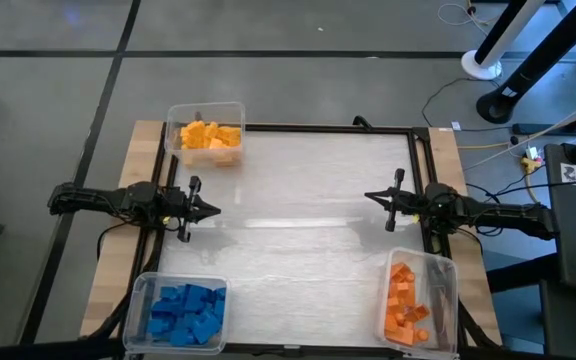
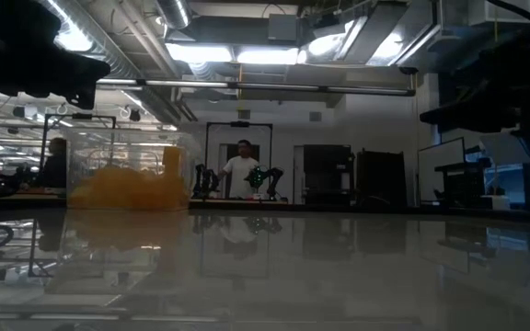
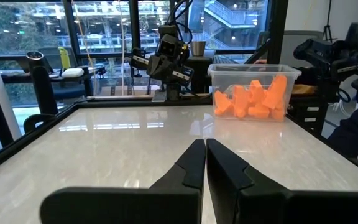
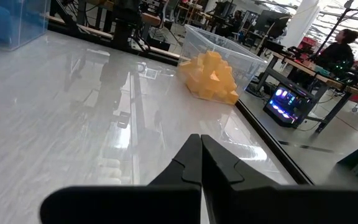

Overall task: Sort blocks
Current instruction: Return to Home Position

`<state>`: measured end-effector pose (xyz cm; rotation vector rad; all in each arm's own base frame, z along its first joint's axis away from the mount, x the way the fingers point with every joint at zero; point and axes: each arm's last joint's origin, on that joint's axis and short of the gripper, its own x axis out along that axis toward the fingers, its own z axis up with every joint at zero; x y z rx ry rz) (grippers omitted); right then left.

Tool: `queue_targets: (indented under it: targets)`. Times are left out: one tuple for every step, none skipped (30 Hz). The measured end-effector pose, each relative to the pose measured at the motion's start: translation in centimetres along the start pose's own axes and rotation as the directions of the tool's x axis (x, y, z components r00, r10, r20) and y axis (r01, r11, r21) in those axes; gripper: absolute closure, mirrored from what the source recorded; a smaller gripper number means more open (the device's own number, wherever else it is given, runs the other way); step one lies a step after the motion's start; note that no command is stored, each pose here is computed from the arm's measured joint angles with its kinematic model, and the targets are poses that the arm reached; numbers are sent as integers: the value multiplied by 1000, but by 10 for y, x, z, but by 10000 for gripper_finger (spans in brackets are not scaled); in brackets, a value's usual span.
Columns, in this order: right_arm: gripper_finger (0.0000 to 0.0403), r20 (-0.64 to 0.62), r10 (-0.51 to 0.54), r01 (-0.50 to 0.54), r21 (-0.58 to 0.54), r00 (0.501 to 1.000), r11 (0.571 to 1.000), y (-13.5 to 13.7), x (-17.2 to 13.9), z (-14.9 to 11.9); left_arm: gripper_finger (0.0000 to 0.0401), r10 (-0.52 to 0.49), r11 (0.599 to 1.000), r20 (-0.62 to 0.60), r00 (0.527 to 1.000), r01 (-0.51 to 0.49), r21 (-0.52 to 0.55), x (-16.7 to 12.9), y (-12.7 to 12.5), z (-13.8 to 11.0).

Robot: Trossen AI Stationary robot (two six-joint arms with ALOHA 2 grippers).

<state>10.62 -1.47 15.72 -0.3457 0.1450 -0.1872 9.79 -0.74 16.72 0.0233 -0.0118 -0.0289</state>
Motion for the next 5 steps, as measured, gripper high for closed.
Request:
queue_targets:
  targets:
    - [402, 0, 0, 0, 0, 1000, 1000, 0, 0, 0, 396, 0, 1000, 0, 1000, 0, 1, 0, 0, 0]
    - [402, 0, 0, 0, 0, 1000, 1000, 0, 0, 0, 396, 0, 1000, 0, 1000, 0, 3, 0, 0, 0]
    - [402, 0, 0, 0, 0, 1000, 1000, 0, 0, 0, 396, 0, 1000, 0, 1000, 0, 5, 0, 0, 0]
    - [402, 0, 0, 0, 0, 1000, 1000, 0, 0, 0, 396, 0, 1000, 0, 1000, 0, 3, 0, 0, 0]
    - [402, 0, 0, 0, 0, 1000, 1000, 0, 0, 0, 396, 0, 1000, 0, 1000, 0, 1, 0, 0, 0]
